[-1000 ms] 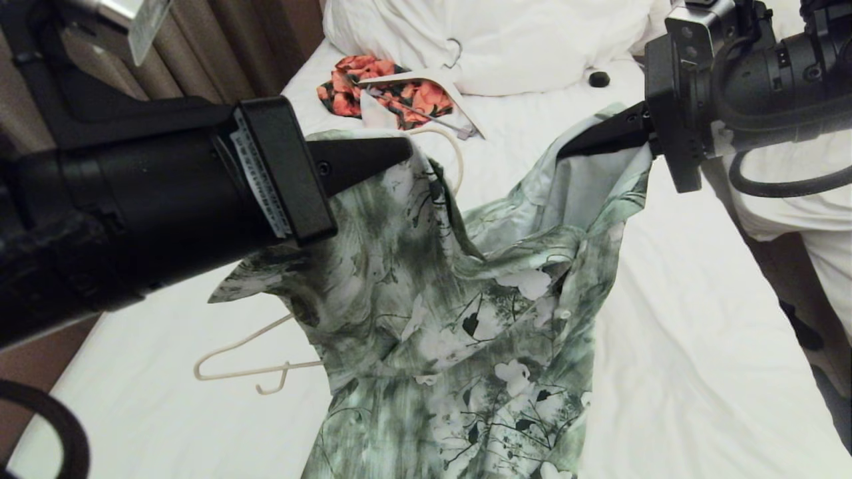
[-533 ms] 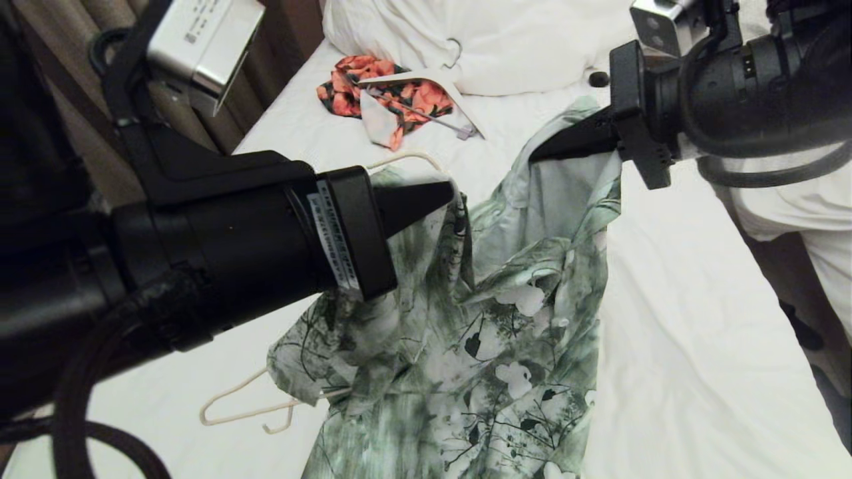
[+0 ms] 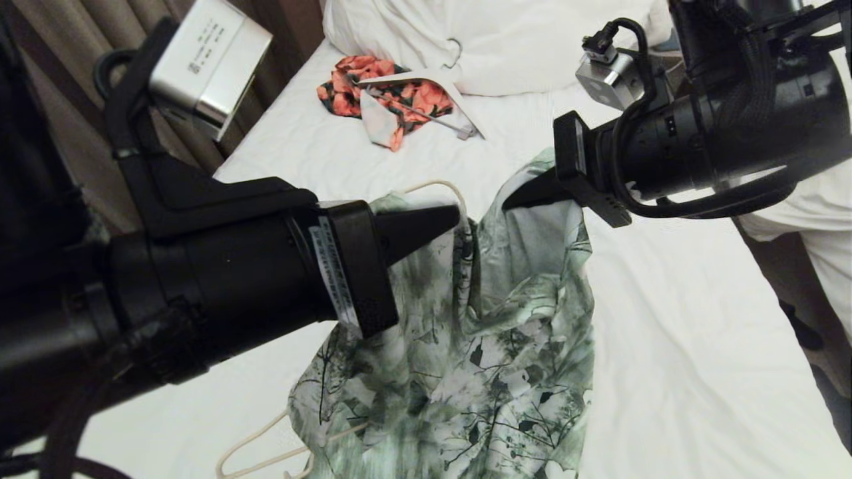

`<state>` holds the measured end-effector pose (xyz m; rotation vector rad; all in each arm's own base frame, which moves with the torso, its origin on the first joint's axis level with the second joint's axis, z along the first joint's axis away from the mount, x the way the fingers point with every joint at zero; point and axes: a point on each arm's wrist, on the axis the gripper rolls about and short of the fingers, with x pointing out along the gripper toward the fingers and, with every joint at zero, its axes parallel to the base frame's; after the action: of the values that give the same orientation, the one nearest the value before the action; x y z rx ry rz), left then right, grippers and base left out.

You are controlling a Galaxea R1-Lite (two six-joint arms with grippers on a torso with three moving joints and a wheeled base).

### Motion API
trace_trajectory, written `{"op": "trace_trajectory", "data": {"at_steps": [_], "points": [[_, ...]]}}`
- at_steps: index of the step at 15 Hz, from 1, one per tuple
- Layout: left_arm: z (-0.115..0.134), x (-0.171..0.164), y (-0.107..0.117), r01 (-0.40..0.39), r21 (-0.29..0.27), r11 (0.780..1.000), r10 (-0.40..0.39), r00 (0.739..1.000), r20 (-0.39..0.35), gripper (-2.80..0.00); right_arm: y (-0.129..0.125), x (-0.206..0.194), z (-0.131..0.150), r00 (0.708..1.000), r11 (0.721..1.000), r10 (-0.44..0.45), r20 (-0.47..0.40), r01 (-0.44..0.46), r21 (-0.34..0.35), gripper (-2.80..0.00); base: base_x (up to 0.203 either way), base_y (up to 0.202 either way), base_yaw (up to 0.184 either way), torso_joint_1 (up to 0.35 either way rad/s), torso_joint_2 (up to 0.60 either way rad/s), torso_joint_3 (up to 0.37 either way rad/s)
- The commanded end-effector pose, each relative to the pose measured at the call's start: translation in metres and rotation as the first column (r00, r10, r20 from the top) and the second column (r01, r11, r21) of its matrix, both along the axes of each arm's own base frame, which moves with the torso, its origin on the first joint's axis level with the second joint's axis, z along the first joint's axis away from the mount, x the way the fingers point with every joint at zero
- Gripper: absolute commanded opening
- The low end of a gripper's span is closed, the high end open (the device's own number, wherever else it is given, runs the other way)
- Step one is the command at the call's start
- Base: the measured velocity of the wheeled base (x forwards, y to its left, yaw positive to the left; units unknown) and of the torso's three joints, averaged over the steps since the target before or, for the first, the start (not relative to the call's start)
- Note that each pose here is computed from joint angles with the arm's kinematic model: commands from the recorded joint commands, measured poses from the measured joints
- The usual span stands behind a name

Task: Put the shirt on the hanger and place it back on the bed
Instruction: Hook the other side of the shirt onto the hanger

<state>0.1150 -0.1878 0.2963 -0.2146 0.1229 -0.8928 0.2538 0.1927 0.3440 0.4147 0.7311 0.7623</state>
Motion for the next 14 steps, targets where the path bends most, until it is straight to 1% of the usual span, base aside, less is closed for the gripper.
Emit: {"op": "trace_trajectory", "data": {"at_steps": [1, 4, 5, 6, 7, 8, 10, 14], "points": [[-0.010, -0.004, -0.001, 0.016, 0.026, 1.000, -0.016, 1.000, -0.019, -2.80, 0.006, 0.005, -0.010, 0.999, 1.000, 0.007, -0.035, -0.007, -0.022, -2.80, 0.000, 0.000, 0.000, 0.000, 0.00, 0.000], [-0.034, -0.006, -0.001, 0.028, 0.088, 0.996, -0.022, 0.998, -0.065, -2.80, 0.022, 0.016, -0.030, 0.996, 0.998, 0.020, -0.089, -0.025, -0.062, -2.80, 0.000, 0.000, 0.000, 0.000, 0.00, 0.000], [-0.041, -0.007, 0.001, 0.028, 0.100, 0.995, -0.020, 0.997, -0.076, -2.80, 0.029, 0.019, -0.040, 0.993, 0.996, 0.025, -0.113, -0.035, -0.083, -2.80, 0.000, 0.000, 0.000, 0.000, 0.00, 0.000], [-0.046, -0.007, 0.002, 0.025, 0.089, 0.996, -0.018, 0.997, -0.072, -2.80, 0.036, 0.020, -0.049, 0.990, 0.993, 0.026, -0.138, -0.042, -0.112, -2.80, 0.000, 0.000, 0.000, 0.000, 0.00, 0.000], [-0.049, -0.007, 0.003, 0.021, 0.075, 0.997, -0.016, 0.998, -0.062, -2.80, 0.043, 0.020, -0.060, 0.985, 0.986, 0.010, -0.170, -0.037, -0.161, -2.80, 0.000, 0.000, 0.000, 0.000, 0.00, 0.000], [-0.050, -0.009, 0.006, 0.021, 0.065, 0.998, -0.018, 0.998, -0.056, -2.80, 0.044, 0.020, -0.066, 0.982, 0.981, -0.005, -0.188, -0.031, -0.190, -2.80, 0.000, 0.000, 0.000, 0.000, 0.00, 0.000], [-0.058, -0.010, 0.007, 0.026, 0.084, 0.996, -0.020, 0.997, -0.069, -2.80, 0.040, 0.015, -0.068, 0.974, 0.974, -0.014, -0.226, -0.038, -0.221, -2.80, 0.000, 0.000, 0.000, 0.000, 0.00, 0.000], [-0.071, -0.010, 0.006, 0.034, 0.108, 0.994, -0.022, 0.994, -0.110, -2.80, 0.029, 0.001, -0.072, 0.944, 0.950, -0.040, -0.328, -0.066, -0.306, -2.80, 0.000, 0.000, 0.000, 0.000, 0.00, 0.000]]}}
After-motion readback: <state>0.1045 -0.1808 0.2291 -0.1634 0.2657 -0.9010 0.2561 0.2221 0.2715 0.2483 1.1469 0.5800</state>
